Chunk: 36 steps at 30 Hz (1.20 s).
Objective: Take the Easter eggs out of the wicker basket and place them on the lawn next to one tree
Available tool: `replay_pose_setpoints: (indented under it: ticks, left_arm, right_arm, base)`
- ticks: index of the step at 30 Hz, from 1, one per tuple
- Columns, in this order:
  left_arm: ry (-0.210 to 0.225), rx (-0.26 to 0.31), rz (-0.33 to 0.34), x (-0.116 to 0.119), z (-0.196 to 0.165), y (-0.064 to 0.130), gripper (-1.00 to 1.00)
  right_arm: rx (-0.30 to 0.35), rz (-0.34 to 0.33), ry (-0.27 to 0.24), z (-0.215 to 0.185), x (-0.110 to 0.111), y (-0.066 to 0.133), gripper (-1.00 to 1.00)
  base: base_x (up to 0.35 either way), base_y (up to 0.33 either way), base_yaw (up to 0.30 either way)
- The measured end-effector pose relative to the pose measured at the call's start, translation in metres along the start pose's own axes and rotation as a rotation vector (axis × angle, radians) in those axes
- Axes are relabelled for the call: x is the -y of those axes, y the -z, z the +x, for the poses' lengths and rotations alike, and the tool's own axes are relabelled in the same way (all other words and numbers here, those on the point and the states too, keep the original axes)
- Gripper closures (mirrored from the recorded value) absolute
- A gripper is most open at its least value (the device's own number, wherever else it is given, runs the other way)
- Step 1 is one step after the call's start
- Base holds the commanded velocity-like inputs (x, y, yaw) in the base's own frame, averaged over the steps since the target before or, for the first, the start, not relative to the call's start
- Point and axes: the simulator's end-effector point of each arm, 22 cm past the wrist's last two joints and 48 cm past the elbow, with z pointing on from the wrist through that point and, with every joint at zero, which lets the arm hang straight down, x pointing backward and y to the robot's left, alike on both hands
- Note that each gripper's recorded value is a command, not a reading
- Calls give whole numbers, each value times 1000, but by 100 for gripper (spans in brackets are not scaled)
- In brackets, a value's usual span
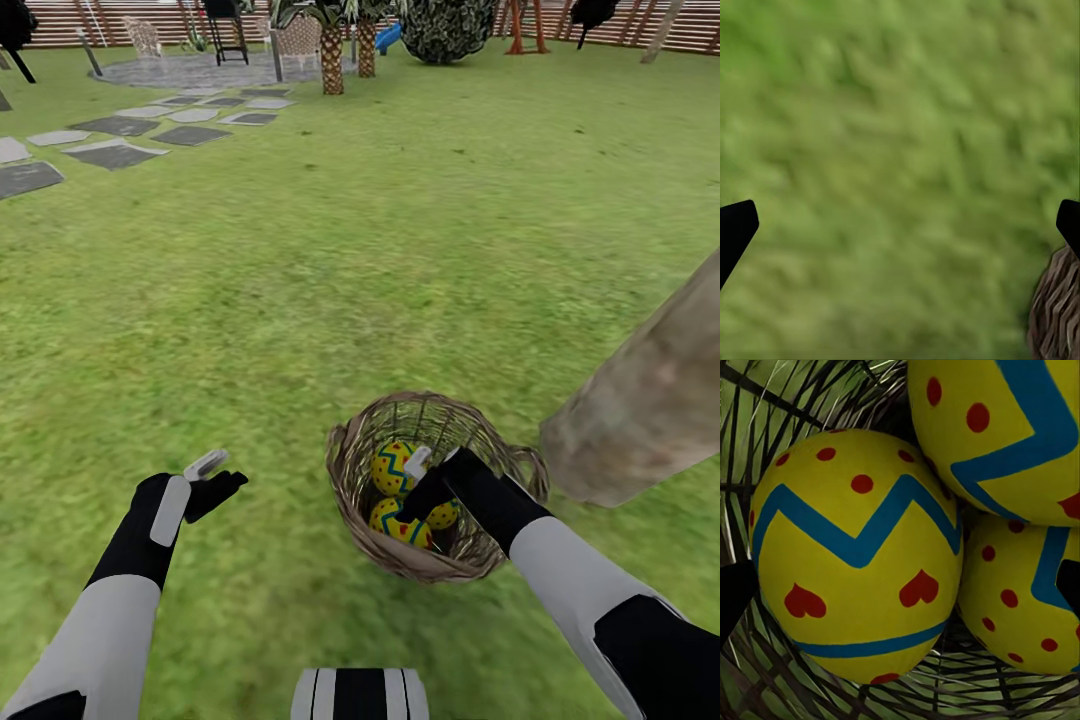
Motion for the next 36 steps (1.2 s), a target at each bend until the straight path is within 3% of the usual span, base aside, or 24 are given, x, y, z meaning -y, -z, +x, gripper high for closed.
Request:
replay_pose_setpoints:
  ticks: [11, 36]
  left_arm:
    - [1, -17, -12, -6, 7, -10, -100]
    - [3, -57, -39, -19, 26, -32, -100]
  right_arm:
    - [-12, -56, -8, 7, -11, -11, -100]
    - [-18, -84, -12, 12, -17, -32, -100]
  base:
    - [0, 0, 0]
    - [0, 0, 0]
